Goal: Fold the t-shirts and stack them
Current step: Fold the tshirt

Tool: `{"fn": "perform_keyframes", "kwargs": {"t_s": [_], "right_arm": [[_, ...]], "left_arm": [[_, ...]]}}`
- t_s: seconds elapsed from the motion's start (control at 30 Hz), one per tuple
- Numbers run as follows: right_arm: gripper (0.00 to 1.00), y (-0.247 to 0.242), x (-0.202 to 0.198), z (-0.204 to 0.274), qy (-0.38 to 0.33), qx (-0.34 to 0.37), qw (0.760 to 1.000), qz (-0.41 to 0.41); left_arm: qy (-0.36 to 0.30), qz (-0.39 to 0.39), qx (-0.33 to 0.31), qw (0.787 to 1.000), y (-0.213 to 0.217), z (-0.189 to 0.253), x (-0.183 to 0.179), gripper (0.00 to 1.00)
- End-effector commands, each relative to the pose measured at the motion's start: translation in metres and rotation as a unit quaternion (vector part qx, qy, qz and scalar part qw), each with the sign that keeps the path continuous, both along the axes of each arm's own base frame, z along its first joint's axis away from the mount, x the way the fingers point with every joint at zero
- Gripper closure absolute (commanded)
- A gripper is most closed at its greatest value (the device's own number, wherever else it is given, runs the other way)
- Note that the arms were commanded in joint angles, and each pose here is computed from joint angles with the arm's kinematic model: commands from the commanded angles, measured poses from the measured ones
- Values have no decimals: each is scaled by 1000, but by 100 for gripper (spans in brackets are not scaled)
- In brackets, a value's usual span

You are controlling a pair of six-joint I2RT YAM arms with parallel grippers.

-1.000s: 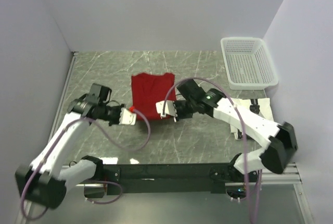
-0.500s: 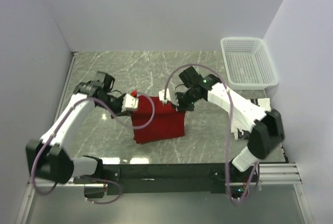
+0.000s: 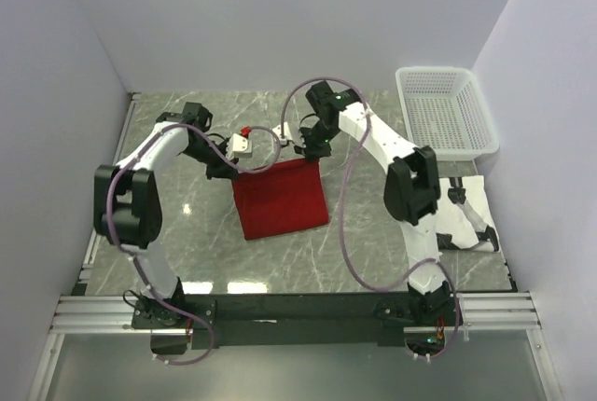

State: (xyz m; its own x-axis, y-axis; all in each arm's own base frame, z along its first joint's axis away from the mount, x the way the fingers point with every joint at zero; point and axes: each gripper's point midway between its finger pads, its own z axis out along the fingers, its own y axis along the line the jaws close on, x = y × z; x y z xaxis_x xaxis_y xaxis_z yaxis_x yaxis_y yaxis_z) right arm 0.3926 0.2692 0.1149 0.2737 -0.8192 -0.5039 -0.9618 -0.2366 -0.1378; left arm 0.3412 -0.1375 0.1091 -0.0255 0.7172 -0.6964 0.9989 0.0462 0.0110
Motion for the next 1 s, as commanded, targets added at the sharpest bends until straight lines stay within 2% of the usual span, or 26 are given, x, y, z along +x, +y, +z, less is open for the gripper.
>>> {"fn": "perform_keyframes", "kwargs": {"t_s": [0.0, 0.2, 0.4, 0.6, 0.63, 0.7, 0.73, 0.83, 0.97], "right_arm": [[100, -7, 14, -7, 6, -18, 1000, 10], [100, -5, 31, -44, -1, -24, 999, -27], [97, 4, 54, -37, -23, 8, 994, -110], [100, 1, 25, -19, 16, 11, 992, -124], [100, 1, 19, -3, 8, 22, 993, -119], [100, -5, 3, -3, 11, 22, 994, -108], [100, -3, 1, 13, -11, 37, 994, -101], [100, -3, -13, 19, -21, 44, 995, -84], [100, 3, -11, 17, -24, 38, 997, -65]], "left_arm": [[-2, 11, 20, 1000, 11, -12, 21, 99], [28, 47, 29, 998, 15, -37, 38, 99], [35, 87, 47, 995, 27, -47, 46, 99], [25, 84, 4, 996, 14, -13, 54, 99], [32, 80, 1, 996, 13, -4, 44, 99], [38, 68, -14, 997, 8, 6, 30, 99], [35, 65, -17, 997, 8, 18, 21, 99], [47, 68, -14, 996, 11, 27, -6, 99], [83, 86, 3, 993, 17, 21, -36, 99]]}}
